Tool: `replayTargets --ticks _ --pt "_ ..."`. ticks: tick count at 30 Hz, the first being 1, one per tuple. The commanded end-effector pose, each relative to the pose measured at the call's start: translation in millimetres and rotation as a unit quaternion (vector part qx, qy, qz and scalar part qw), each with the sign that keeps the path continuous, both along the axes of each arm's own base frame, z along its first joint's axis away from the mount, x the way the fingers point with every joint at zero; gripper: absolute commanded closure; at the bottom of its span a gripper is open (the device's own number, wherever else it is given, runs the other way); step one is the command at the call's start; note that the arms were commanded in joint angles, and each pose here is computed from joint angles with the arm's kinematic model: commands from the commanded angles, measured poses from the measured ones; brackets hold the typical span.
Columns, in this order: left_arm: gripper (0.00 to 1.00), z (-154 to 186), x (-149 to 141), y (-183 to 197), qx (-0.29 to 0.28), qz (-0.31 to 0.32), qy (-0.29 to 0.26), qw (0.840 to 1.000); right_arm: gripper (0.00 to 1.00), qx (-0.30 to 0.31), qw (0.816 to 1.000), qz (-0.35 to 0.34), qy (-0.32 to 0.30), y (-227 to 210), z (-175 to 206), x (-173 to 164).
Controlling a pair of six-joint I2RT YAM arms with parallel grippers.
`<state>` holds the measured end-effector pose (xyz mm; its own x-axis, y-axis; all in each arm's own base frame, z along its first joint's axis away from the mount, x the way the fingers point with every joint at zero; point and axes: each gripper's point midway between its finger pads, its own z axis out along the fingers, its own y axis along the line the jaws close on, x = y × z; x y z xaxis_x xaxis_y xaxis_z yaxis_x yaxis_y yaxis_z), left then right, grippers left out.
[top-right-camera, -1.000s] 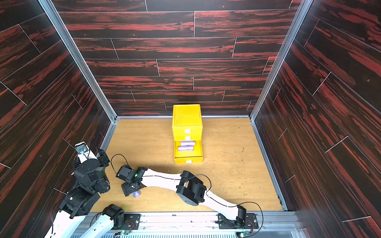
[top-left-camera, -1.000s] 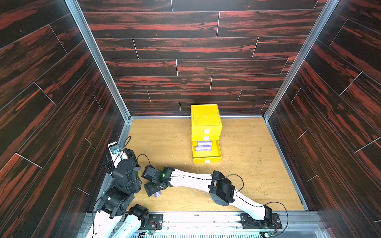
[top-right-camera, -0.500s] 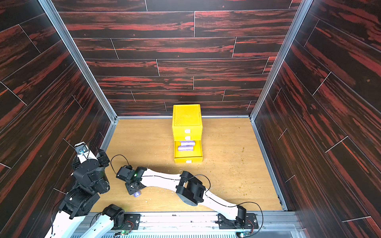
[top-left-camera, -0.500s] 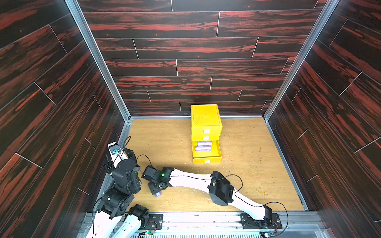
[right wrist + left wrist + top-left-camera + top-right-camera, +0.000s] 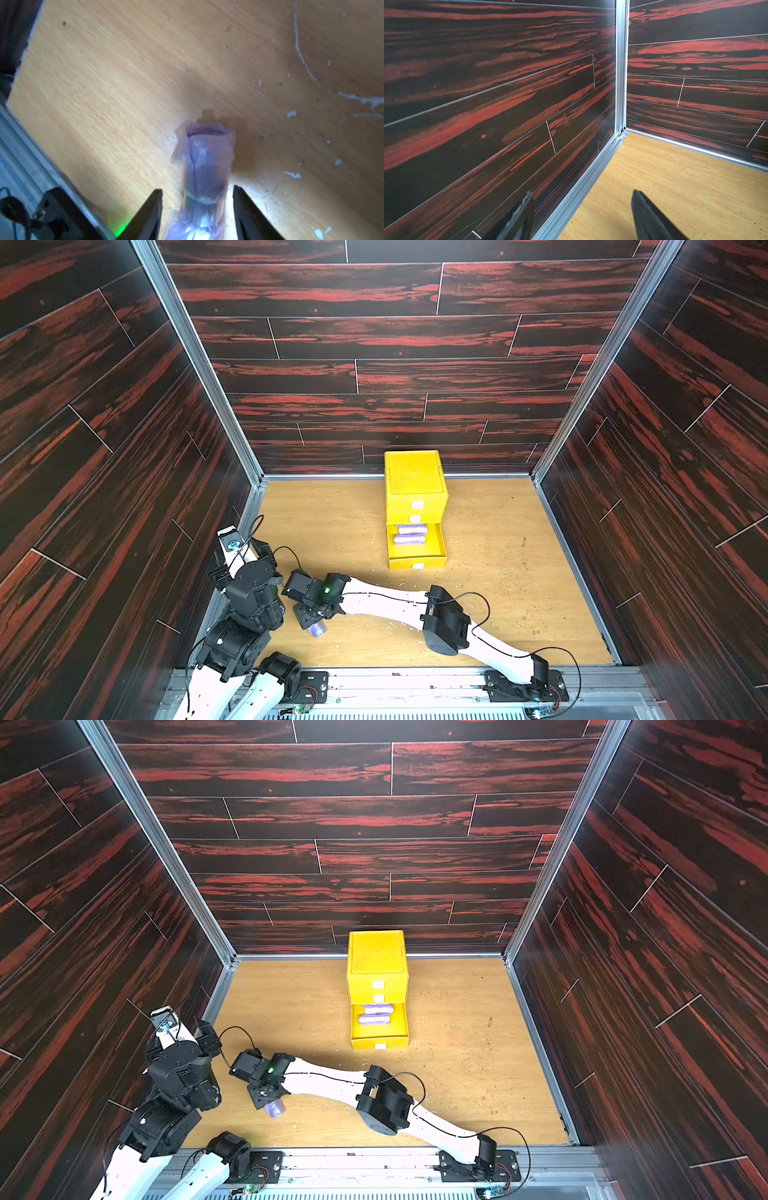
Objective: Sort the rolls of trash bags by color and place them into the drawer
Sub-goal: Pick up the roll of trash bags from the center of the board, then place the roll of trash bags in the drawer.
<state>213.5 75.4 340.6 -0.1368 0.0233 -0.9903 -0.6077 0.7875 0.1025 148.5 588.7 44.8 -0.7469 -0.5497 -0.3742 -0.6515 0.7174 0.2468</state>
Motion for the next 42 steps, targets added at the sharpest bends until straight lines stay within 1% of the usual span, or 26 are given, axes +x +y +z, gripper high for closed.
replayTargets --ticks 1,5,10,11,15,16,19,22,25,27,29,31,33,34,37,38,40,42 --pt "0.22 -2.7 -1.3 1.2 -0.003 0.002 -0.001 1.000 0.35 -0.023 1.000 0.013 0.014 -2.9 -21.5 -9.3" --pt "0.22 -2.6 -1.4 1.0 -0.003 0.001 -0.002 1.000 0.37 -0.024 0.999 0.021 0.027 -0.2 -28.9 -13.9" --pt "0.22 -3.3 -0.3 0.3 -0.003 -0.001 0.000 1.000 0.49 -0.026 0.999 0.024 0.023 -0.3 -29.7 -12.1" --pt "0.23 -3.2 0.0 0.1 -0.003 -0.002 0.000 1.000 0.56 -0.026 0.999 0.026 0.022 -0.1 -28.7 -12.0" --pt "0.22 -4.2 1.3 -0.8 -0.003 -0.003 0.003 1.000 0.91 -0.034 0.999 0.022 0.004 -5.6 -20.3 -5.6" --pt "0.22 -4.3 1.6 -1.0 -0.003 -0.004 0.003 1.000 0.95 -0.037 0.999 0.021 -0.005 -7.7 -16.1 -2.9" --pt "0.22 -4.2 1.4 -0.9 -0.004 -0.004 0.002 1.000 0.96 -0.050 0.998 0.018 -0.042 -18.3 3.6 10.2" --pt "0.22 -5.0 2.3 -2.0 -0.003 -0.007 0.003 1.000 0.97 -0.080 0.989 0.022 -0.125 -39.3 37.5 32.2" --pt "0.22 -4.8 3.2 -2.9 -0.005 -0.010 0.003 1.000 0.97 -0.124 0.969 0.041 -0.212 -70.4 68.9 52.4" --pt "0.22 -4.6 3.0 -3.3 -0.006 -0.012 0.002 1.000 0.96 -0.152 0.950 0.065 -0.265 -95.9 88.6 61.5" --pt "0.22 -4.9 3.1 -4.0 -0.008 -0.015 0.001 1.000 0.94 -0.157 0.937 0.086 -0.300 -118.8 105.7 65.5" --pt "0.22 -4.9 3.4 -4.5 -0.010 -0.018 0.000 1.000 0.94 -0.142 0.932 0.083 -0.323 -141.3 126.6 72.9" --pt "0.23 -5.8 4.3 -5.3 -0.010 -0.020 0.002 1.000 0.96 -0.116 0.936 0.065 -0.327 -169.7 152.1 86.1" --pt "0.23 -5.5 4.2 -5.1 -0.011 -0.020 0.001 1.000 1.00 -0.102 0.936 0.053 -0.332 -182.6 166.3 93.4" --pt "0.23 -5.9 4.9 -6.0 -0.014 -0.022 0.001 1.000 1.00 -0.050 0.937 0.013 -0.344 -224.9 209.8 119.3" --pt "0.23 -6.1 5.5 -6.7 -0.014 -0.024 0.002 1.000 1.00 -0.031 0.936 0.012 -0.351 -236.6 221.4 126.5" --pt "0.23 -5.9 5.8 -7.2 -0.016 -0.027 0.001 1.000 1.00 -0.010 0.926 0.019 -0.376 -253.2 237.1 134.8" --pt "0.22 -6.2 5.9 -7.4 -0.017 -0.027 0.000 0.999 1.00 -0.015 0.906 0.041 -0.420 -262.5 244.5 138.0"
